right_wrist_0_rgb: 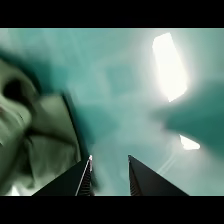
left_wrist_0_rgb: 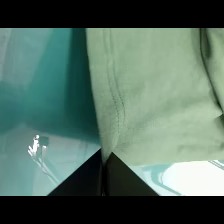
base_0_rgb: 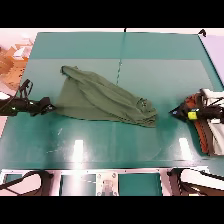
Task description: Fold the shirts.
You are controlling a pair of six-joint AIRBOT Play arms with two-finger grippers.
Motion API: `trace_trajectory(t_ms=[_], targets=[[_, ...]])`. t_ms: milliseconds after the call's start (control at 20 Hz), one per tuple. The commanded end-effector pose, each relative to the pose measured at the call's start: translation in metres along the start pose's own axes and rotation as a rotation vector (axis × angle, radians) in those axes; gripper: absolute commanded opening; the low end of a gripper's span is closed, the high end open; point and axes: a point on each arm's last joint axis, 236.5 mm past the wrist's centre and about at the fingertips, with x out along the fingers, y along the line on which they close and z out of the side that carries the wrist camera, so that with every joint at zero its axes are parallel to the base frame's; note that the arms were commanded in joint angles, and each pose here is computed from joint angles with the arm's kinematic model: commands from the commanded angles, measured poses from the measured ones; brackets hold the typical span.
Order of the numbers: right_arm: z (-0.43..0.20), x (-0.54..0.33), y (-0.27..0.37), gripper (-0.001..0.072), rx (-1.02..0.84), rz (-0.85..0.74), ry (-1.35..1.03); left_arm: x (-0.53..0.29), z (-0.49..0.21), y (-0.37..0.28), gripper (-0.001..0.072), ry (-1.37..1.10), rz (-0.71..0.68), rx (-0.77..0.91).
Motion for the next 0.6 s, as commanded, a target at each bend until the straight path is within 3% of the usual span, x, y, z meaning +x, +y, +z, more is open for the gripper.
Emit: trace_trajectory(t_ms=[0, 500, 550], targets=[[-0.046, 0.034, -0.001, 0.0291, 0.022, 0.000, 0.101, -0.002, 0.001, 0.003, 0.0024, -0.001, 0.007, 0.006], [-0.084, 0.062, 0.035, 0.0281, -0.095, 0.014, 0.225, -0.003, -0.006, 0.000, 0.0024, 0.029, -0.007, 0.006], [-0.080, 0.063, 0.043, 0.0183, -0.082, 0.050, 0.208, -0.003, -0.005, -0.001, 0.0024, 0.026, -0.013, 0.003]])
